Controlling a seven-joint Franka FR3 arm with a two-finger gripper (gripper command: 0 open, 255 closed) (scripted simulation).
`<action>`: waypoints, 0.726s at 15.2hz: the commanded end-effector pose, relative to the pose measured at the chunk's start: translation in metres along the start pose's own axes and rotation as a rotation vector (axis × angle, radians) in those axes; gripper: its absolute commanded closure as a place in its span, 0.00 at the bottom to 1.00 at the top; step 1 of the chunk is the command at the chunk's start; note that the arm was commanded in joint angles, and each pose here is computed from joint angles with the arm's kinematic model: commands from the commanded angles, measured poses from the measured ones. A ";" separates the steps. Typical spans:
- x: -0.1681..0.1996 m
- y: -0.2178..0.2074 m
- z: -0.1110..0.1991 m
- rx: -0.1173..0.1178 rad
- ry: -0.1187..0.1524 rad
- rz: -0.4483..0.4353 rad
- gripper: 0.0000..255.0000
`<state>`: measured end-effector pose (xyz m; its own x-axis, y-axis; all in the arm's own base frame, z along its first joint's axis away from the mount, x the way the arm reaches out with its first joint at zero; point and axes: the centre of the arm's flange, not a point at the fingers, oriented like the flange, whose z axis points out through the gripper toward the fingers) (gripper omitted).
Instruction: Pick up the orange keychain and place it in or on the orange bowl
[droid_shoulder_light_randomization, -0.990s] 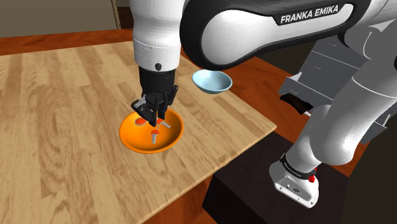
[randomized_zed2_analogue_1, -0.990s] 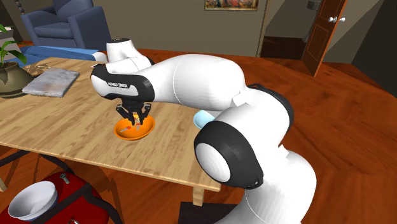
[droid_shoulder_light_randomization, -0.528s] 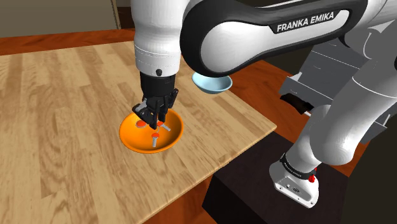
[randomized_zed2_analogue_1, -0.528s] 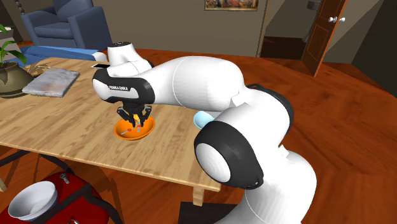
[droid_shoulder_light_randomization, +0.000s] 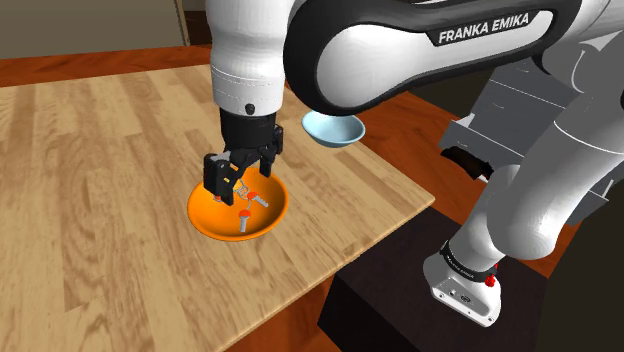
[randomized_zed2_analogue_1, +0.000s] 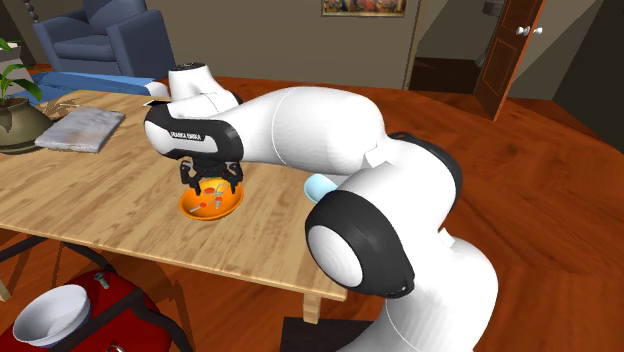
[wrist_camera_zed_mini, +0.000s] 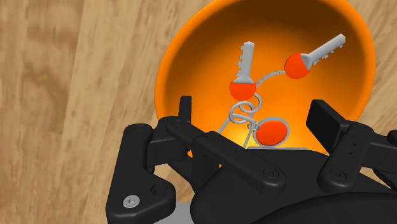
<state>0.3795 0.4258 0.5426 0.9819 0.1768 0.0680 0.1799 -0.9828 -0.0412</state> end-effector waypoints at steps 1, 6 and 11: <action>0.000 0.000 -0.020 0.000 0.000 0.000 0.00; 0.000 0.000 -0.044 0.000 0.000 0.000 0.00; 0.000 0.000 -0.044 0.000 0.000 0.000 0.00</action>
<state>0.3766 0.4238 0.5863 0.9819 0.1768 0.0679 0.1798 -0.9829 -0.0409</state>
